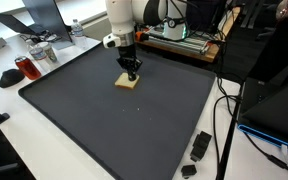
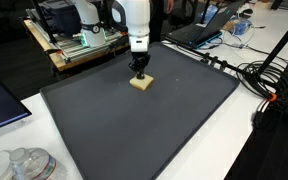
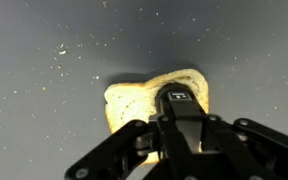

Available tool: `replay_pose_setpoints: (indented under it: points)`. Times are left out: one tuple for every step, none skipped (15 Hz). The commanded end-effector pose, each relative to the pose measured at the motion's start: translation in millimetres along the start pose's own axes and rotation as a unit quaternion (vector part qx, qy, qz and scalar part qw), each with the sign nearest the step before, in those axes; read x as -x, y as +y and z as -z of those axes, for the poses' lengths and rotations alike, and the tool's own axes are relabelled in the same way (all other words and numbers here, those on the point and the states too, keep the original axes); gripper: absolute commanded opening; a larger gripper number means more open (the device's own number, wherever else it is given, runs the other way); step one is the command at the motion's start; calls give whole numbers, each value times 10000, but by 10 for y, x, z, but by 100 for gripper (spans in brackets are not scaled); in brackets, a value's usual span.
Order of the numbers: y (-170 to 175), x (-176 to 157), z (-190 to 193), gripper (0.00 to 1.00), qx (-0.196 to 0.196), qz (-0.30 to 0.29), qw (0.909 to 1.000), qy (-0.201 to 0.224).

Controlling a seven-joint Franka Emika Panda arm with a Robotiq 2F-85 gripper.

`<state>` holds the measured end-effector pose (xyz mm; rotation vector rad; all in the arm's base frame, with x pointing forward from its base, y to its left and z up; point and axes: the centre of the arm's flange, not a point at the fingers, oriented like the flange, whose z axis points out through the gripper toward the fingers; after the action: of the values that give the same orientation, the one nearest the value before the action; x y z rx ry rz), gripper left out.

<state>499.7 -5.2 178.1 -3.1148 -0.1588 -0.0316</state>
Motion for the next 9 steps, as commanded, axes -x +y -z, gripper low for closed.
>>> replay_pose_setpoints:
  points:
    - [57, 188, -531, 5, 21, -80, 9998, -153]
    - [34, 215, -545, 5, 108, -70, 9998, -153]
    - [0, 236, -565, 5, 162, -82, 9997, -167]
    - [-49, 255, -589, 5, 225, -74, 9995, -210]
    - [-85, 258, -602, 5, 277, -49, 9993, -235]
    - [-138, 251, -622, 5, 352, -10, 9989, -295]
    - [-181, 229, -639, 5, 387, 41, 9986, -350]
    - [-210, 206, -653, 5, 469, 79, 9980, -410]
    - [-235, 171, -668, 5, 457, 95, 9972, -579]
